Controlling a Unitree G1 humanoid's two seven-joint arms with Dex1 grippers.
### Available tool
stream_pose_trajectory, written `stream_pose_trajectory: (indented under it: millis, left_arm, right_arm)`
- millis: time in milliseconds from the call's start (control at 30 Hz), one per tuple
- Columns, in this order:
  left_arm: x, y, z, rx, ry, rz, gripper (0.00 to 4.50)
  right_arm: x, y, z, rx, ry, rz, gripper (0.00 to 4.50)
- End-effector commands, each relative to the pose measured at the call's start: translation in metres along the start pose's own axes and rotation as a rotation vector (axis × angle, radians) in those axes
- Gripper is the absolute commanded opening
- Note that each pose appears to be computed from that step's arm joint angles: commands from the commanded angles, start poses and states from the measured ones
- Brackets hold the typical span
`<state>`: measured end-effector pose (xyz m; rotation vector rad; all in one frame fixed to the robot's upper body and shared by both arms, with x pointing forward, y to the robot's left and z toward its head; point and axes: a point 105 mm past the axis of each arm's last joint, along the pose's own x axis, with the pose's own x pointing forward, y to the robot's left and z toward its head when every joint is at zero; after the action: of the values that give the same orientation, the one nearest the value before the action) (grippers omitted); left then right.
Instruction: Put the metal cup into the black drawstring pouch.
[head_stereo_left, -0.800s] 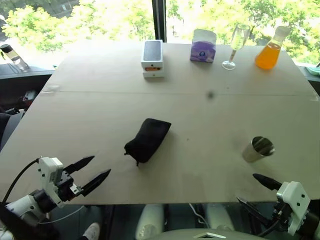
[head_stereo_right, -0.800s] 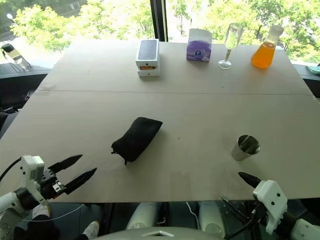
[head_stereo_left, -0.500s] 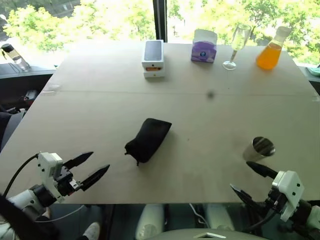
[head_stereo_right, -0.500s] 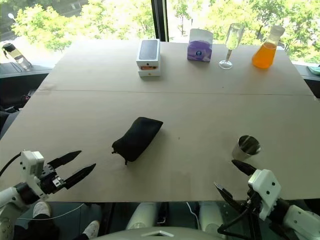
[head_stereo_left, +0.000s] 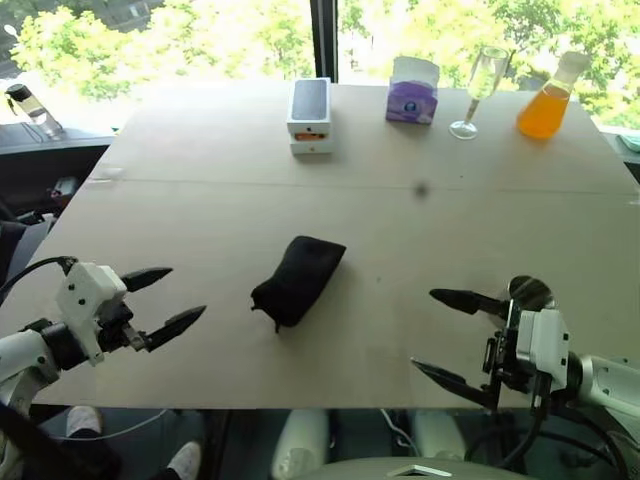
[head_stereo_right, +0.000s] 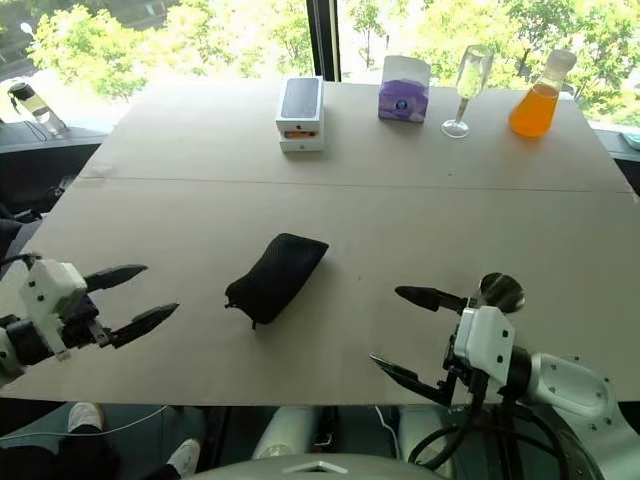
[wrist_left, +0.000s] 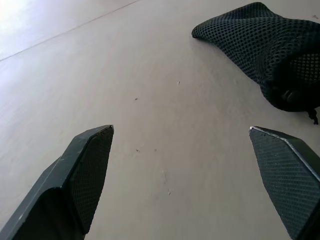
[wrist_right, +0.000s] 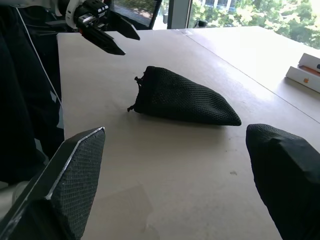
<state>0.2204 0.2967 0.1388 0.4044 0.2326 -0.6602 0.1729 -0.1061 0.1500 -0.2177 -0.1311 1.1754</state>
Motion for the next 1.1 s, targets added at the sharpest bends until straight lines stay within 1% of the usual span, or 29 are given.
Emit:
stream_pose_trajectory:
  millis: [33, 133, 300, 367, 400, 467, 500, 567, 633, 800, 900, 1033, 1100]
  left_arm:
    - [0.014, -0.028, 0.028, 0.301, 0.002, -0.215, 4.50]
    - [0.021, -0.032, 0.044, 0.364, -0.042, -0.250, 4.50]
    - [0.034, -0.038, 0.070, 0.388, -0.089, -0.289, 4.50]
    - [0.041, -0.040, 0.076, 0.427, -0.094, -0.291, 4.50]
    - [0.045, -0.043, 0.077, 0.479, -0.100, -0.297, 4.50]
    - [0.050, -0.048, 0.075, 0.550, -0.088, -0.309, 4.50]
    - [0.053, -0.048, 0.076, 0.625, -0.086, -0.276, 4.50]
    - [0.058, -0.049, 0.074, 0.719, -0.081, -0.242, 4.50]
    - [0.062, -0.051, 0.076, 0.848, -0.101, -0.169, 4.50]
    - [0.070, -0.068, 0.072, 0.935, -0.155, -0.114, 4.50]
    - [0.073, -0.071, 0.071, 1.000, -0.184, -0.049, 4.50]
    - [0.069, -0.072, 0.058, 1.038, -0.159, -0.035, 4.50]
    - [0.065, -0.070, 0.054, 1.030, -0.147, -0.012, 4.50]
  right_arm:
    - [0.004, 0.004, 0.006, -0.037, -0.034, 0.049, 4.48]
    - [0.006, 0.003, 0.008, -0.036, -0.060, 0.057, 4.48]
    - [0.013, 0.008, 0.015, -0.043, -0.100, 0.098, 4.48]
    - [0.015, 0.008, 0.015, -0.050, -0.104, 0.109, 4.48]
    - [0.016, 0.009, 0.014, -0.056, -0.103, 0.113, 4.48]
    - [0.017, 0.009, 0.013, -0.062, -0.101, 0.114, 4.48]
    - [0.017, 0.009, 0.012, -0.063, -0.100, 0.110, 4.48]
    - [0.017, 0.009, 0.011, -0.065, -0.095, 0.102, 4.48]
    - [0.016, 0.008, 0.009, -0.067, -0.089, 0.092, 4.48]
    - [0.015, 0.011, 0.007, -0.067, -0.079, 0.078, 4.48]
    - [0.015, 0.012, 0.007, -0.065, -0.076, 0.075, 4.48]
    - [0.013, 0.012, 0.006, -0.064, -0.068, 0.069, 4.48]
    - [0.012, 0.012, 0.005, -0.062, -0.065, 0.068, 4.48]
